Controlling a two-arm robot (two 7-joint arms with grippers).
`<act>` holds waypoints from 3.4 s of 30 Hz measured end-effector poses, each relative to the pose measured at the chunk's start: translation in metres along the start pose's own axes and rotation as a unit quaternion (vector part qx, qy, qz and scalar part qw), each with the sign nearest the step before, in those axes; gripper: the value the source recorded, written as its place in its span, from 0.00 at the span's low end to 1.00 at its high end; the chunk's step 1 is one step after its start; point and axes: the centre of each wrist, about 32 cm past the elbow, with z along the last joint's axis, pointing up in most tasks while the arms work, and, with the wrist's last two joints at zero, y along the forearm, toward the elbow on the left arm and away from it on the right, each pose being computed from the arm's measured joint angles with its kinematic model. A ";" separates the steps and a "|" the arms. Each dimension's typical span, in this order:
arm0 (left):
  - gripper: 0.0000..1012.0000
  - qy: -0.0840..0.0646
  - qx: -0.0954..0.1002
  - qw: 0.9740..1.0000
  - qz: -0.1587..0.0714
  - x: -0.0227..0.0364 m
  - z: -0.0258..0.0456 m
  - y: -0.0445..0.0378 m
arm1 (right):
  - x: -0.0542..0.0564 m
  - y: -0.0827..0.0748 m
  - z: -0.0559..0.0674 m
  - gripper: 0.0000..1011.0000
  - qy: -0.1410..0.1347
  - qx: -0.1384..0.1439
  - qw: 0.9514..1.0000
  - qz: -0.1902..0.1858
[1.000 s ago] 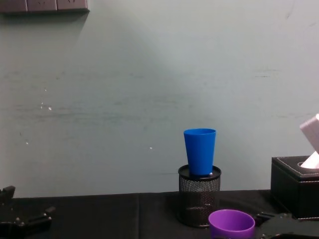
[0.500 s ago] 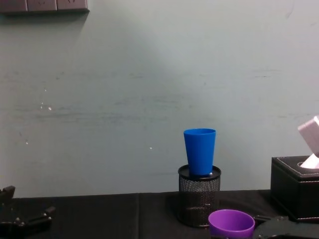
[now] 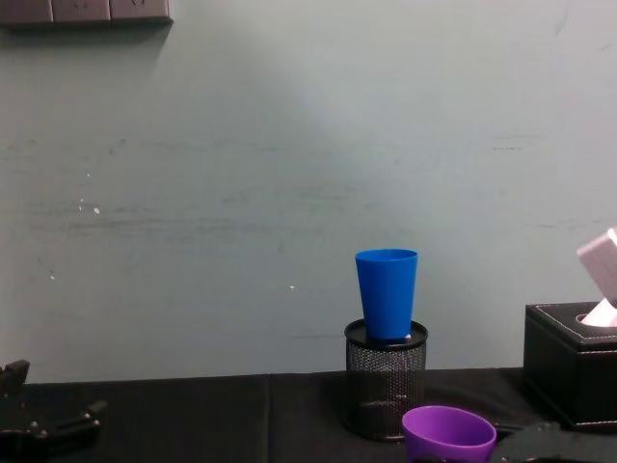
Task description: Pick up one cup with a gripper and tap it against the other cup.
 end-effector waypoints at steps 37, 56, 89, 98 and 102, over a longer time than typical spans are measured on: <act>0.99 0.000 0.000 1.000 0.000 0.0000 0.0000 0.0000 | -0.007 -0.022 0.063 0.72 -0.051 0.055 0.997 0.009; 0.99 0.000 0.000 1.000 0.000 0.0000 0.0000 0.0000 | -0.007 -0.022 0.062 0.72 -0.046 0.056 0.997 0.014; 0.99 0.000 0.000 1.000 0.000 0.0000 0.0000 0.0000 | -0.007 -0.021 0.062 0.72 -0.047 0.056 0.997 0.014; 0.99 0.000 0.000 1.000 0.000 0.0000 0.0000 0.0000 | -0.007 -0.021 0.062 0.72 -0.047 0.056 0.997 0.014; 0.99 0.000 0.000 1.000 0.000 0.0000 0.0000 0.0000 | -0.007 -0.021 0.062 0.72 -0.047 0.056 0.997 0.014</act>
